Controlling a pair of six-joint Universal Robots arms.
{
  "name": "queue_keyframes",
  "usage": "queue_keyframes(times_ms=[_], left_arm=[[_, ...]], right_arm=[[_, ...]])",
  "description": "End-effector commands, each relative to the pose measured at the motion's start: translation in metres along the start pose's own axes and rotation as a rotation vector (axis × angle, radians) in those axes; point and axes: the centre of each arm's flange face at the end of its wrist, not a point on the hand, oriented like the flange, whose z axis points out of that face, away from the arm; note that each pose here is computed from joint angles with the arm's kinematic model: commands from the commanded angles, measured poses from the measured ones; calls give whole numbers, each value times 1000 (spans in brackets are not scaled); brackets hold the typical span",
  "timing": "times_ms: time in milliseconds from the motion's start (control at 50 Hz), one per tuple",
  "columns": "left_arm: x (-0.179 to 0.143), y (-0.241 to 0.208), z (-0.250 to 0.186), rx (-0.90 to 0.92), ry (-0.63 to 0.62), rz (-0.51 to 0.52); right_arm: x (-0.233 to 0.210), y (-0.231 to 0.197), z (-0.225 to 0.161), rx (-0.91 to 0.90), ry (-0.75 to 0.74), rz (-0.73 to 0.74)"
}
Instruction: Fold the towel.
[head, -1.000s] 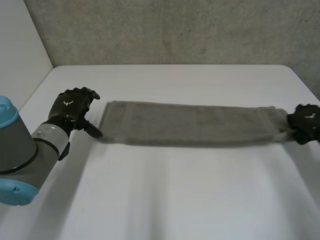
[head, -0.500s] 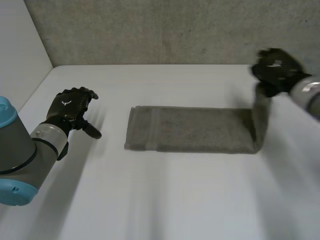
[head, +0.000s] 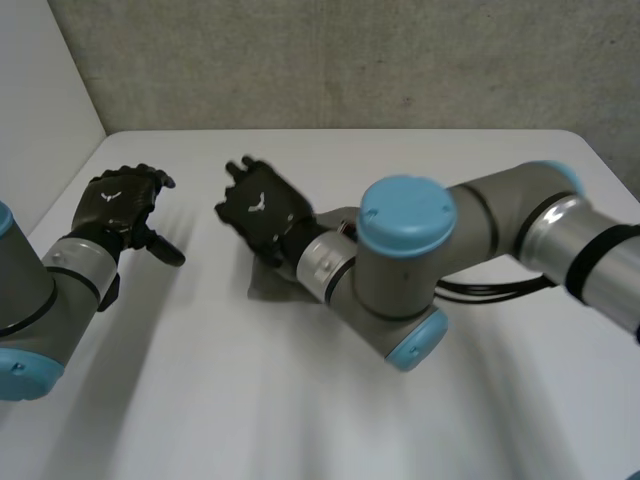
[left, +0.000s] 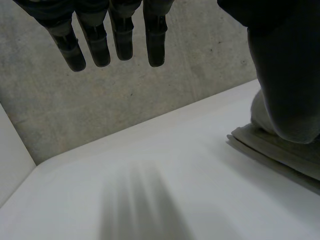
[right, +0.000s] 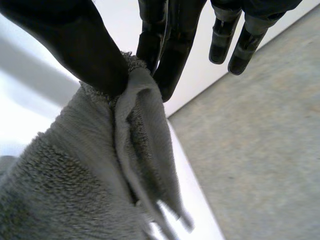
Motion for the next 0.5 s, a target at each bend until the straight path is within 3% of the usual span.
queue_keyframes(times_ms=[20,260,420,500], left_arm=[[-1,0,0,1,-2,0],[5,2,-2,-6,16,1],[13,6,-4,-16,41,11],[31,8,-7,-19,90,20]], right_arm=[[-22,20,-5,-88,-27,11],[24,2,-45,-189,103,21],[53,47,-100,-388,159,110],[62,76,-124,-472,210,226]])
